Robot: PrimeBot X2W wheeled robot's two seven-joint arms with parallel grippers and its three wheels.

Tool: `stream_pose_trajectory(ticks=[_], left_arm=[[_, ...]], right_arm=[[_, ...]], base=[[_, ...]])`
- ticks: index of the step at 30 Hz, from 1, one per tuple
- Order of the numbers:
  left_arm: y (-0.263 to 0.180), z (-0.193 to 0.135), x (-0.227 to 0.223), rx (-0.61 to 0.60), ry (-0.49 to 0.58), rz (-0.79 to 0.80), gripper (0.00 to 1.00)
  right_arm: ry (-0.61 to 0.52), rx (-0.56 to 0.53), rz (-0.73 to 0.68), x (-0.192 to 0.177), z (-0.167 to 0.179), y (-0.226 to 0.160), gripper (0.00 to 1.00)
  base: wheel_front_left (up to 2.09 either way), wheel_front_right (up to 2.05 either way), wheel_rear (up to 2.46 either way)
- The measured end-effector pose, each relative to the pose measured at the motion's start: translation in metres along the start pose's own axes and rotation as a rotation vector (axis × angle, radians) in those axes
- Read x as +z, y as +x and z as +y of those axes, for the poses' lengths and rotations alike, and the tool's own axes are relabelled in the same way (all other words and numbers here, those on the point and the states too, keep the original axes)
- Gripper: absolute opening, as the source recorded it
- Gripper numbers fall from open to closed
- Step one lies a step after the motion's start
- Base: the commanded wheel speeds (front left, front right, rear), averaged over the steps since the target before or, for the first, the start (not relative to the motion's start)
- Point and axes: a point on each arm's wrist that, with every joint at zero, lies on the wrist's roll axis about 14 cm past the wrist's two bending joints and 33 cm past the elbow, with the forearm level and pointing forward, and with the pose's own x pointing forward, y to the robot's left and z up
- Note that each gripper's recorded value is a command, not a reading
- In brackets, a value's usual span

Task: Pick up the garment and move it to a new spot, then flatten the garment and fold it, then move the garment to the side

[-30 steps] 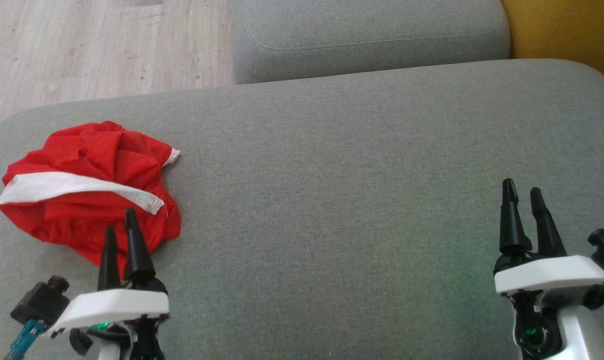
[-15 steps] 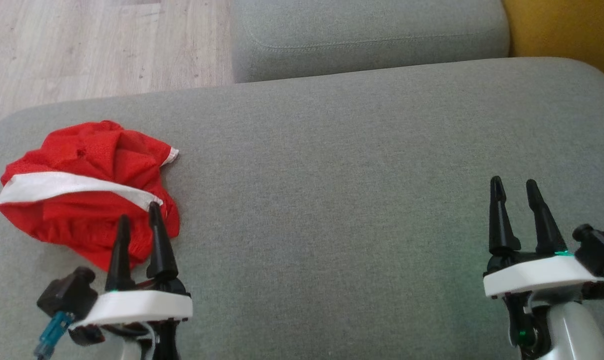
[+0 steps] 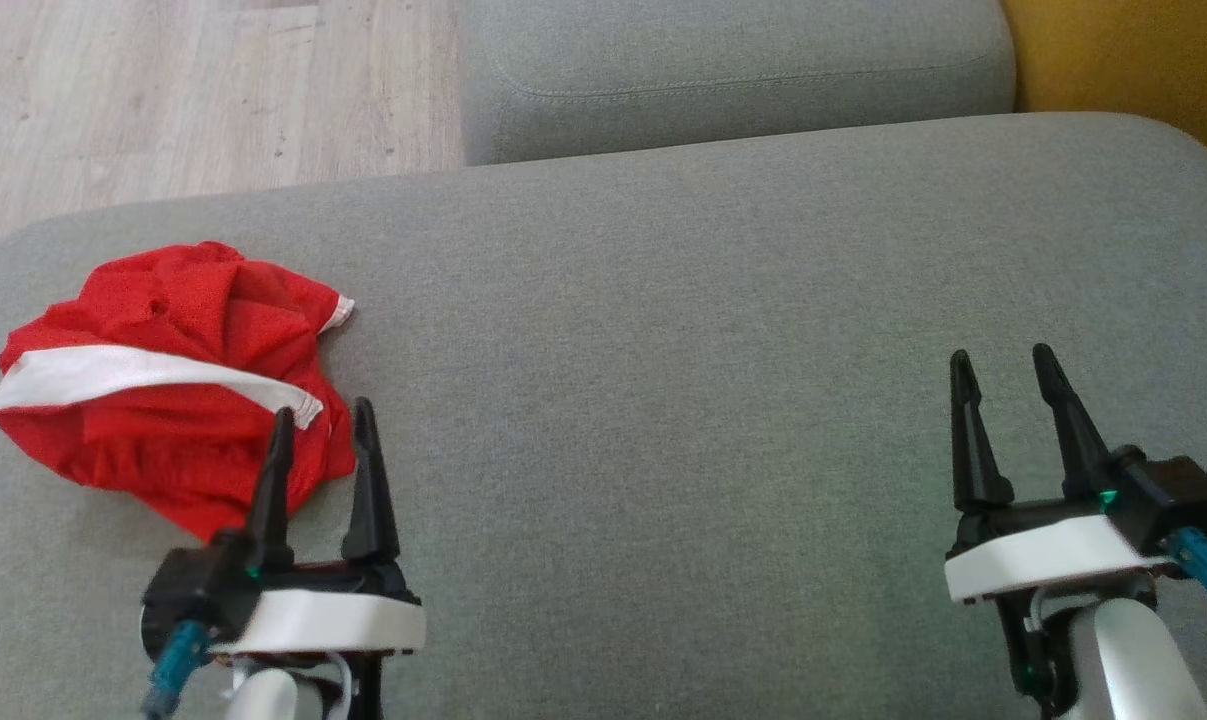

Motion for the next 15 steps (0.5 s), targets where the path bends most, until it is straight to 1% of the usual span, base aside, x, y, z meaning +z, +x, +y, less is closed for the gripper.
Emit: stream_pose_trajectory(ticks=[4, 7, 15], left_arm=[[-0.001, -0.007, -0.003, -0.028, 0.084, 0.003, 1.0], [-0.002, -0.01, -0.009, -0.049, 0.191, 0.017, 1.0], [-0.003, -0.023, -0.011, -0.098, 0.36, -0.008, 1.0]], right_arm=[[-0.072, 0.015, -0.009, 0.002, 0.003, -0.001, 1.0], [-0.144, 0.024, -0.004, 0.001, 0.003, -0.001, 1.0], [-0.249, 0.063, -0.036, 0.007, 0.013, 0.0, 1.0]], base=[[0.0, 0.0, 0.0], [0.0, 0.0, 0.0], [0.0, 0.0, 0.0]])
